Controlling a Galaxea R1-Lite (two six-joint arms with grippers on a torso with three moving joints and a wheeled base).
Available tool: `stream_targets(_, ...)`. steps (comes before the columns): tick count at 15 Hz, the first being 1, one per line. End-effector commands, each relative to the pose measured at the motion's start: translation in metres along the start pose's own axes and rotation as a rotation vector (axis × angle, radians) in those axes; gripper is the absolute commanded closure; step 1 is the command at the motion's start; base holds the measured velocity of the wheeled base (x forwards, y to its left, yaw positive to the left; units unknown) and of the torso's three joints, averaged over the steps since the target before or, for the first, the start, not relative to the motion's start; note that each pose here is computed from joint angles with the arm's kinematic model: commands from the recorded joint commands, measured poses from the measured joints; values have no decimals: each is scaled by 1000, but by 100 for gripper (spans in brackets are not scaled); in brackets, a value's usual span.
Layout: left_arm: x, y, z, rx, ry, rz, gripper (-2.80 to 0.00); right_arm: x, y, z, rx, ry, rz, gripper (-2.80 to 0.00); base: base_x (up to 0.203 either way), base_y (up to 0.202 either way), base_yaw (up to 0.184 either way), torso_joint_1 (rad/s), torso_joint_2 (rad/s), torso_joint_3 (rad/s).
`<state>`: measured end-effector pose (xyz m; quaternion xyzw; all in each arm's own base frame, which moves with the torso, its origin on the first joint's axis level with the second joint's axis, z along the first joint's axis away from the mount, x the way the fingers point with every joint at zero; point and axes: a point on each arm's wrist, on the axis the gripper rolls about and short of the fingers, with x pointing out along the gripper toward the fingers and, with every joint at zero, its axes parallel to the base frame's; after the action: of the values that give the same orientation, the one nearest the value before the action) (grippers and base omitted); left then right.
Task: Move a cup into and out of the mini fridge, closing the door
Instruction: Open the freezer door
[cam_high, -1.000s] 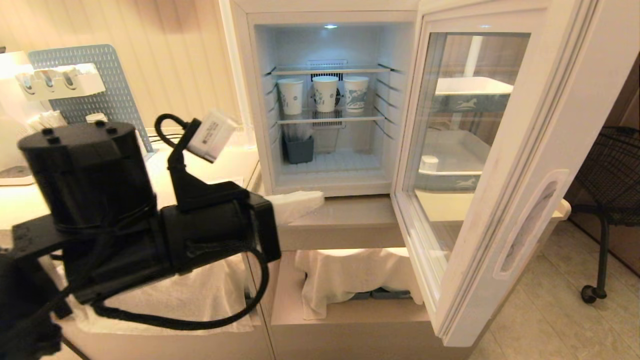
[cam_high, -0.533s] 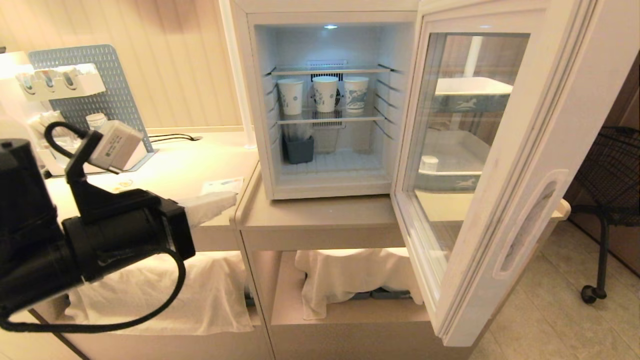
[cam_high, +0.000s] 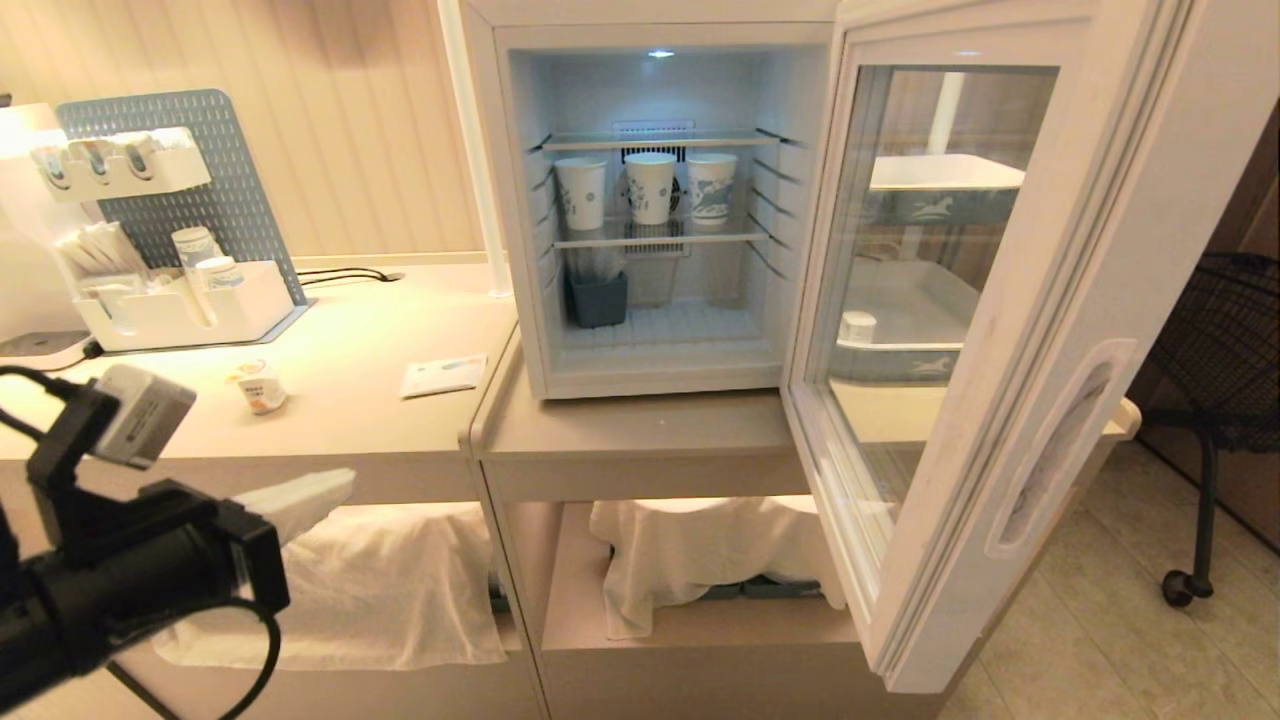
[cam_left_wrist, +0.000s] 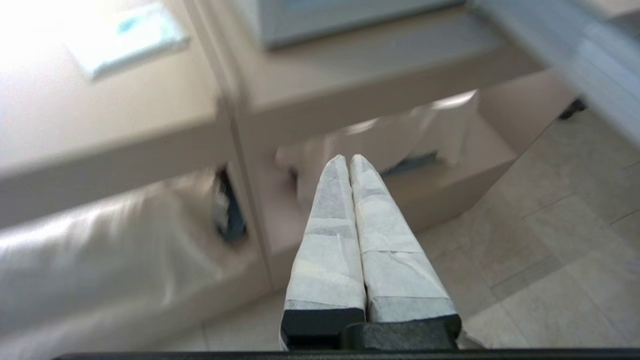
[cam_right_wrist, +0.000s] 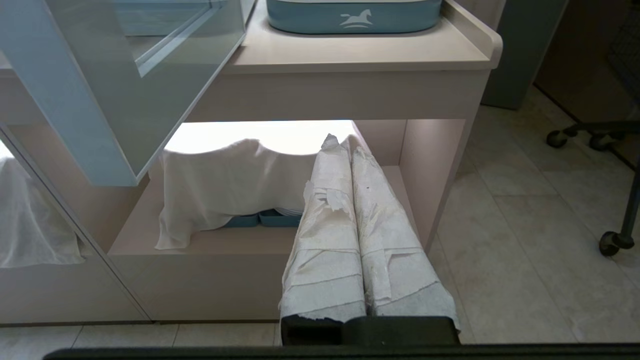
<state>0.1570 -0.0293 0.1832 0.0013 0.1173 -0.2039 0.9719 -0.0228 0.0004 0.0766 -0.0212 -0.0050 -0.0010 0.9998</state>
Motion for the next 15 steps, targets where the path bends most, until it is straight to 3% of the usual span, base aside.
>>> stream_targets(1,-25,-3,-13,2,-28,31,0,1,0,-3,-1,7,1,0,0,0,0,0,0,0)
stream_targets(8,-101,-23,-70,-5,-23,188,0,1,0,-3,-1,7,1,0,0,0,0,0,0,0)
stream_targets(12,-114,-27,-117,-21,25,273,0,1,0,-3,-1,7,1,0,0,0,0,0,0,0)
stream_targets(15,-123,-30,-126,-15,-10,287,0,1,0,-3,-1,7,1,0,0,0,0,0,0,0)
